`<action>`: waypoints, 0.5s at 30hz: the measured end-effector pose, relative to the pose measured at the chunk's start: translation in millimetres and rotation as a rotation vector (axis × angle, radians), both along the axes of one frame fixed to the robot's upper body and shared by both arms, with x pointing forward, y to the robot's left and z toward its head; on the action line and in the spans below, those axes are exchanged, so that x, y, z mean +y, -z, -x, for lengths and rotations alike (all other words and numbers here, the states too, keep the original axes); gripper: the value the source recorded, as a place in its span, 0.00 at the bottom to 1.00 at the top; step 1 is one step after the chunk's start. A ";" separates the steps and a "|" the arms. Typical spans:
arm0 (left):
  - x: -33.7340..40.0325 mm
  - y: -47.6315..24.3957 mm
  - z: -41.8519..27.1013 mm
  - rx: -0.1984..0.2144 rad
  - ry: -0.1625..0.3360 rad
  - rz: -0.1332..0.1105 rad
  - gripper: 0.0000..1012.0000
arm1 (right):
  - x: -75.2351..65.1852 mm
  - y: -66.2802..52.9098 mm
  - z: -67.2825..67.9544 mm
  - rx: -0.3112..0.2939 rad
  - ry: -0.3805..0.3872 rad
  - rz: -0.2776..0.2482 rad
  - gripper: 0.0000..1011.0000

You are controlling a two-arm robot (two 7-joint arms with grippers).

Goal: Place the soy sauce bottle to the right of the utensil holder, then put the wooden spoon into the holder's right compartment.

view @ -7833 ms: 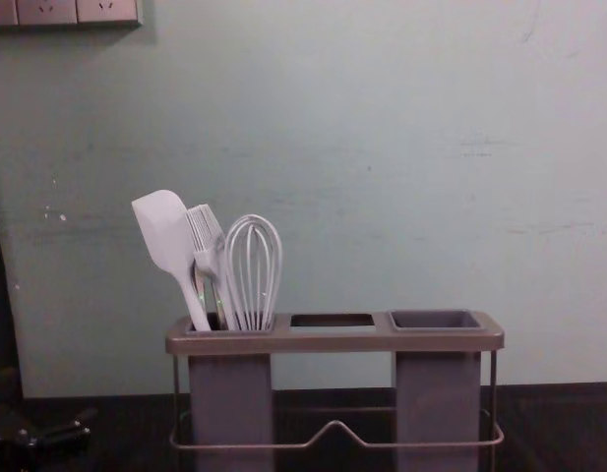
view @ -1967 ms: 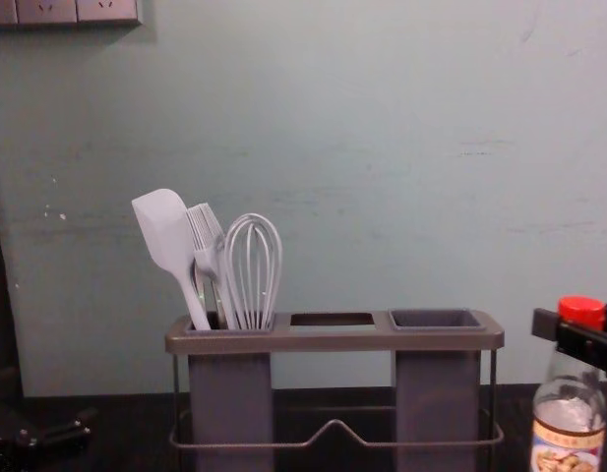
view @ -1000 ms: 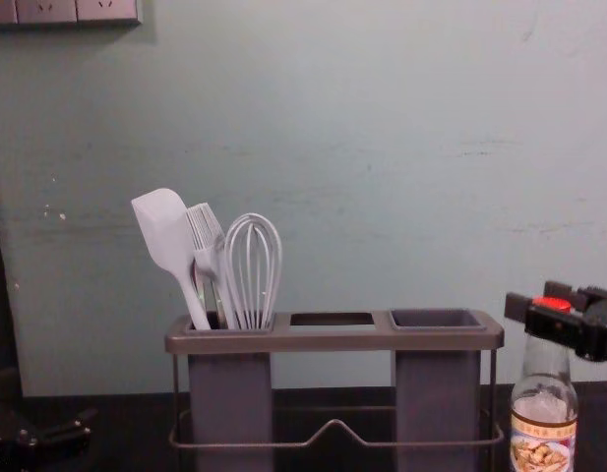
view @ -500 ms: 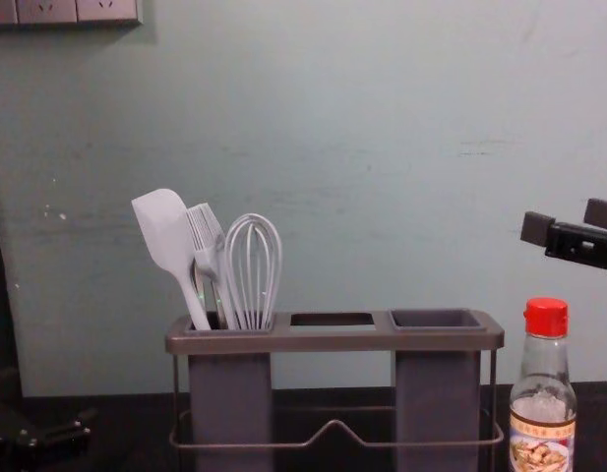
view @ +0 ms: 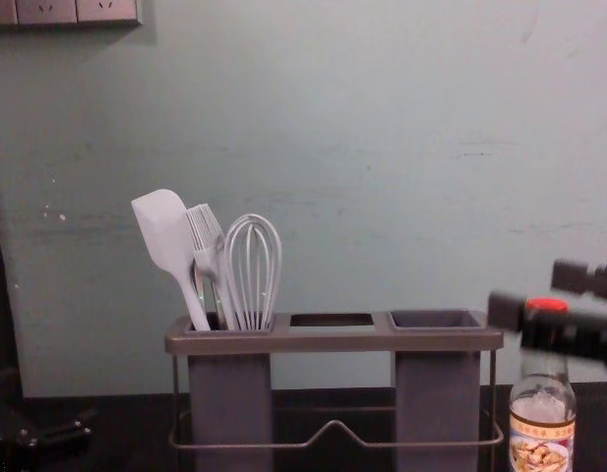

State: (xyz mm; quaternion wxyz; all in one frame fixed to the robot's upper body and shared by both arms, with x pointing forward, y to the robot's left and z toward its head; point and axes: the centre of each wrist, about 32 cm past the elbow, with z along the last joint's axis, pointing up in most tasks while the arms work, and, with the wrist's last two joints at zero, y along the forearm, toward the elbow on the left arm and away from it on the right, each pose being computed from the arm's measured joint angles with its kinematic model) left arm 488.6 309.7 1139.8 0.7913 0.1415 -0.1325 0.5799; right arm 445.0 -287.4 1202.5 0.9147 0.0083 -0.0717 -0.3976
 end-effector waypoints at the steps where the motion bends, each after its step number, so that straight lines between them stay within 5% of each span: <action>1: 0.0 0.0 0.0 0.000 0.000 0.000 0.99 | 1.5 1.9 2.0 0.007 -0.005 0.007 0.99; 15: 0.0 0.0 0.0 0.000 0.000 0.000 0.99 | 24.3 31.4 22.3 0.119 -0.049 0.121 0.99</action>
